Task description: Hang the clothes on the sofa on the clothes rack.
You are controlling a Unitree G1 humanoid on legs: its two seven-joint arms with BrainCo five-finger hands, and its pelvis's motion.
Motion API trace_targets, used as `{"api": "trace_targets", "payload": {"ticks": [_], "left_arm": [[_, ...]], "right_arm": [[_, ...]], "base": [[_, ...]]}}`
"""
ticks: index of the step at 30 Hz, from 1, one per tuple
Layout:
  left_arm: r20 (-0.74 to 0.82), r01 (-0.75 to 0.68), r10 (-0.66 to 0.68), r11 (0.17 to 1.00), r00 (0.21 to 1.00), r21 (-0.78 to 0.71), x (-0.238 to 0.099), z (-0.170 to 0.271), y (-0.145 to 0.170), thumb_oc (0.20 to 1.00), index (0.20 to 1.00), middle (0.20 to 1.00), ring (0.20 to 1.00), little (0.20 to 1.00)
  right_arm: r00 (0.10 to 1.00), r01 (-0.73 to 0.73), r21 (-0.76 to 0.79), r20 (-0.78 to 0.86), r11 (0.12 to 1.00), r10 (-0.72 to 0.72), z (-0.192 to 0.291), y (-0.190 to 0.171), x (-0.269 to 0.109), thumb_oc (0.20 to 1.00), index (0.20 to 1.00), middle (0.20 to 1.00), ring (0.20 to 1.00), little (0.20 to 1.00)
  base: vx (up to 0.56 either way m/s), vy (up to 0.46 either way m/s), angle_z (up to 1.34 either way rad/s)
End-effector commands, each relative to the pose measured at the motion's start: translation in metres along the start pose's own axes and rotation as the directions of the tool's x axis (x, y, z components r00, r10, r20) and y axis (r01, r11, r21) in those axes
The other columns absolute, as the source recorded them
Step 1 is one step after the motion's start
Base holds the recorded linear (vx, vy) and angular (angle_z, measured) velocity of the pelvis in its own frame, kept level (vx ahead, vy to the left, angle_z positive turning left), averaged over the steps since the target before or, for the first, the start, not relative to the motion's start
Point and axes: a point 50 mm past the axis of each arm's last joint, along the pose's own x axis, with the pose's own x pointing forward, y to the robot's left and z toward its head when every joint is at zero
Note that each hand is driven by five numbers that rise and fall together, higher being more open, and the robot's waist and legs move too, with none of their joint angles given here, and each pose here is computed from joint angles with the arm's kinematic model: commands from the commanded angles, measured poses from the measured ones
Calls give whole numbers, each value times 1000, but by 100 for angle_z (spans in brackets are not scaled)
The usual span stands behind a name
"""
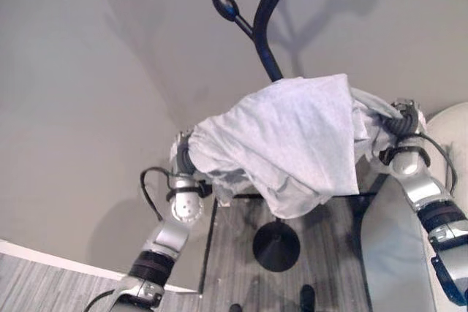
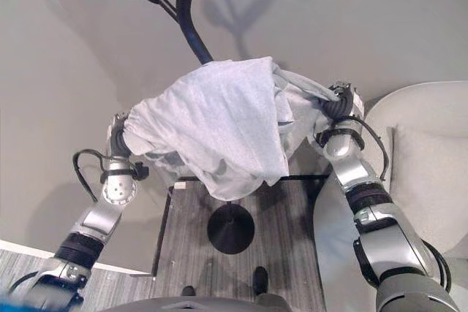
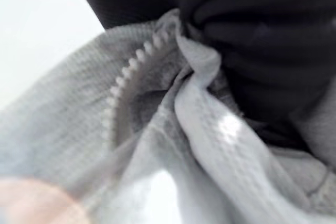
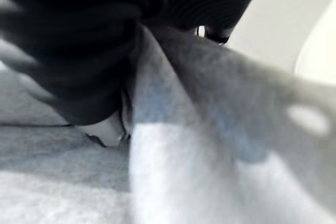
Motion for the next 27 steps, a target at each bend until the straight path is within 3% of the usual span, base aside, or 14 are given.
{"api": "trace_targets", "payload": {"ticks": [1,4,10,11,12,13,18,27], "left_arm": [[-29,-49,50,998,998,27,8,-13,23,200,200,200,200,200],[-66,-24,23,1000,998,-15,0,-18,11,200,200,200,200,200],[-138,95,-133,962,981,-256,-35,-13,-36,200,200,200,200,200],[-138,95,-134,962,981,-256,-35,-13,-36,1000,1000,1000,1000,1000],[-158,100,-160,937,974,-334,-41,-11,-43,1000,1000,1000,1000,1000],[-166,103,-176,922,970,-374,-44,-11,-45,1000,1000,1000,1000,1000],[-204,33,-140,890,969,-454,-44,-12,-39,1000,1000,1000,1000,1000],[-287,-126,-2,896,958,-426,-41,-27,-19,1000,1000,1000,1000,1000]], "right_arm": [[999,32,53,-2,998,-32,1,4,-2,200,200,200,200,200],[1000,10,96,11,995,-11,3,13,-12,200,200,200,200,200],[989,-134,277,104,952,109,26,50,-50,200,200,200,200,200],[989,-134,276,103,952,109,26,50,-50,200,200,200,200,200],[978,-190,323,148,927,149,37,56,-56,200,200,200,200,200],[972,-222,353,159,909,175,41,59,-59,1000,1000,1000,1000,1000],[946,-302,379,230,875,227,53,55,-58,1000,1000,1000,1000,1000],[962,-256,392,191,883,194,46,51,-57,1000,1000,1000,1000,1000]], "base": [[-5,5,-5],[-2,2,-1],[-14,5,-8],[-28,10,-14],[-33,17,-10],[-33,17,-9],[-35,15,-9],[-6,2,-1]]}}
